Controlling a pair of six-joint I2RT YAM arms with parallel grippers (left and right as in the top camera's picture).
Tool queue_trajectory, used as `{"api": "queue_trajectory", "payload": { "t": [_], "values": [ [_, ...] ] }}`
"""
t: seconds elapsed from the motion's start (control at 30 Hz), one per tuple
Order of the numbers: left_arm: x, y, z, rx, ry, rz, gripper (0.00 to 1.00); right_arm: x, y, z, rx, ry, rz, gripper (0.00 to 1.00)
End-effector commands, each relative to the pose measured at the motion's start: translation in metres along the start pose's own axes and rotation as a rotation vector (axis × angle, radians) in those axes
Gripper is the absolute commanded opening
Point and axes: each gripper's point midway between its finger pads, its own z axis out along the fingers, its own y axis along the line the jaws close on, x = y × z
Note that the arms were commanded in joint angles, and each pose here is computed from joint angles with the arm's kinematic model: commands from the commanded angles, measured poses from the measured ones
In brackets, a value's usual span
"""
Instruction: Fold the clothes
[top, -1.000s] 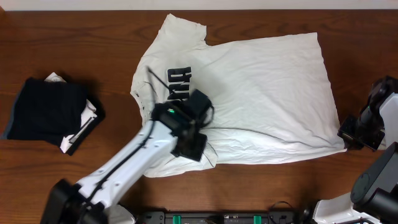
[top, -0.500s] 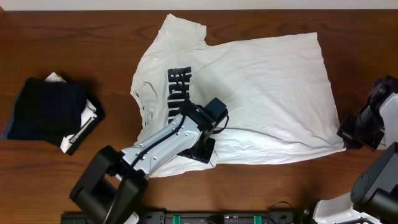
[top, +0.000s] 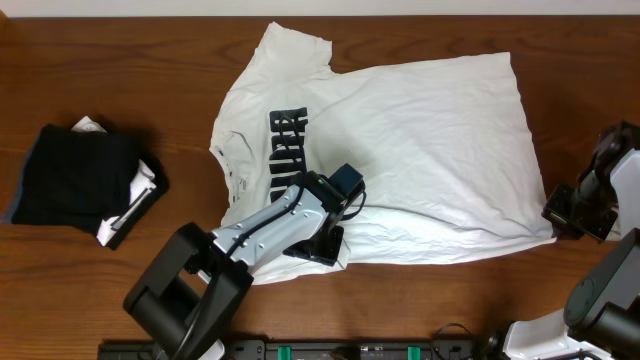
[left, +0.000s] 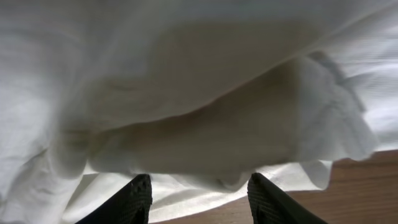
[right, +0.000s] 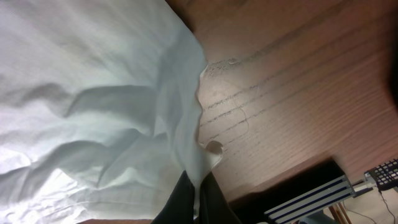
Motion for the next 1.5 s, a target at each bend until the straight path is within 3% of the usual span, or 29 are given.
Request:
{"api": "queue_trajectory", "payload": {
  "t": [0.0,0.9,1.07,1.27,1.4,1.47],
  "values": [
    [0.000,0.002,0.004,-0.012,0.003,-0.014,0.52,0.000,-0.001,0.001,-0.001,-0.001,0.007,0.01],
    [-0.010,-0.004,0.004,0.012,-0.037,-0.063,0.50,-0.001,-0.001,0.001,-0.002,-0.004,0.007,0.01],
    [-0.005,0.000,0.004,-0.003,-0.020,-0.064,0.32,-0.001,-0.001,0.001,-0.002,-0.004,0.007,0.01],
    [-0.005,0.000,0.004,-0.007,-0.020,-0.065,0.31,0.000,-0.001,0.001,-0.002,-0.004,0.007,0.01],
    [-0.005,0.001,0.004,-0.008,-0.019,-0.065,0.09,0.000,-0.001,0.001,-0.002,-0.004,0.007,0.01],
    [-0.003,0.001,0.004,-0.011,-0.014,-0.065,0.06,-0.001,-0.001,0.001,-0.002,-0.004,0.007,0.01]
  ]
}}
